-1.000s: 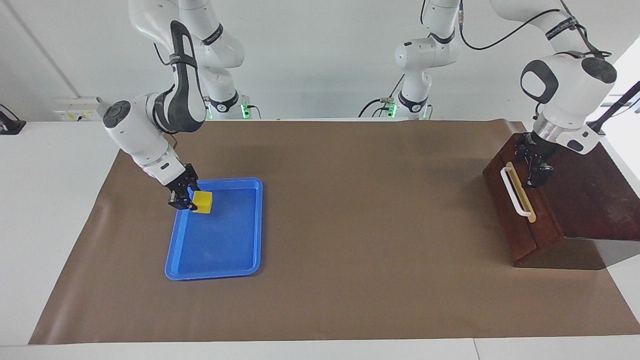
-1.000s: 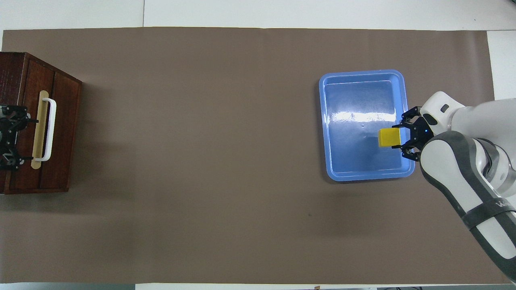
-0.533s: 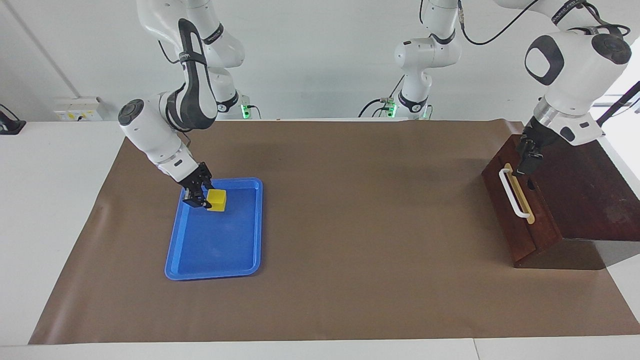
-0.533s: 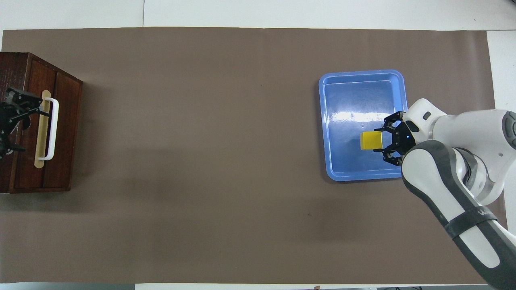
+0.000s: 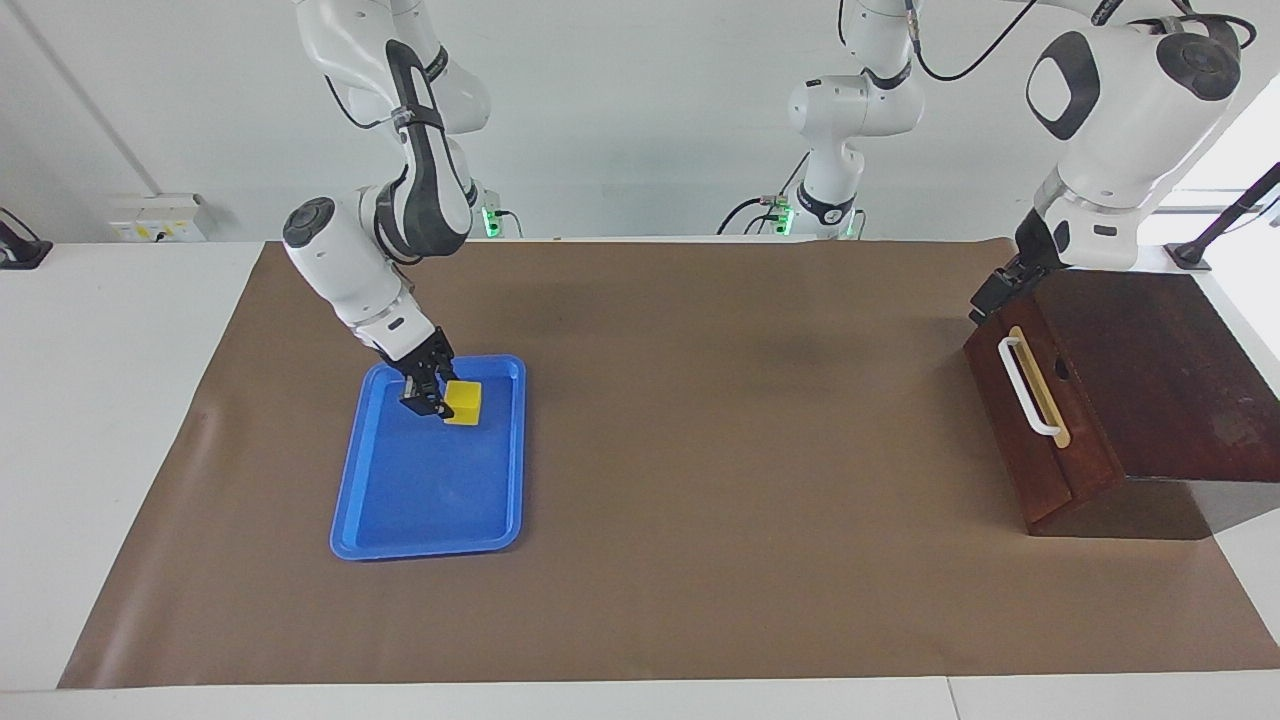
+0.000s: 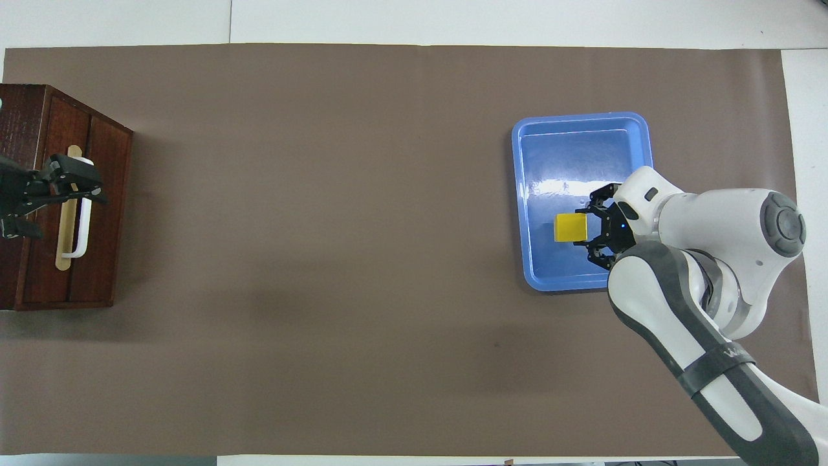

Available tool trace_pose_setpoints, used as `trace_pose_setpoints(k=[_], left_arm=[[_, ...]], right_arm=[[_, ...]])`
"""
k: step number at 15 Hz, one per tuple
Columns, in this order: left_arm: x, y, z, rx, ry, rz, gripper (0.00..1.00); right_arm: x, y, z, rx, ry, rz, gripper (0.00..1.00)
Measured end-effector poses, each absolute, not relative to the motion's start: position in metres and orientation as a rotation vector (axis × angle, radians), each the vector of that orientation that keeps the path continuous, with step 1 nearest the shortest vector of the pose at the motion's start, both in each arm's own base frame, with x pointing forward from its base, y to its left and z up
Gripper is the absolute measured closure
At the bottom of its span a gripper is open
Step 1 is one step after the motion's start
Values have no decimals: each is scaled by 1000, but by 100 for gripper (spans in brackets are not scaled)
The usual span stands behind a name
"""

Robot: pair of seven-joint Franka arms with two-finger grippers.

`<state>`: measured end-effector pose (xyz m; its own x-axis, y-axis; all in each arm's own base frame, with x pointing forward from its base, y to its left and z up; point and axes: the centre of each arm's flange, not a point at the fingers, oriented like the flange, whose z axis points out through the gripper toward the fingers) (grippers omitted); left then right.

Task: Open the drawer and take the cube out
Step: 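Lower the yellow cube into the blue tray with the right gripper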

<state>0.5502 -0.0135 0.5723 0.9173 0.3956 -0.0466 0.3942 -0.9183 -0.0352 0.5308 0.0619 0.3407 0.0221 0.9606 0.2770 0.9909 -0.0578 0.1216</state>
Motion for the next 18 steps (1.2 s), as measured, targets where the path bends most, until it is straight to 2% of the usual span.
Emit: trace_pose_setpoints(k=[7,15,16,17,18], left_arm=[[543,-30,572,-3092,-321,169,0],[543,-29,577,-3098,-288,163,0],[543,-27,577,-3097,-292,163,0],[542,-25,577,-3097,-299,166,0],[542,-23,576,-3096,-303,172,0]], right_arm=[[529,55,316,-2197,-2031,-414,44],[530,52,306,-2146,-2041,-482,44],[529,52,305,-2147,-2040,-480,37],[529,52,304,-2146,-2038,-476,22],[529,52,303,-2146,-2037,-474,13]])
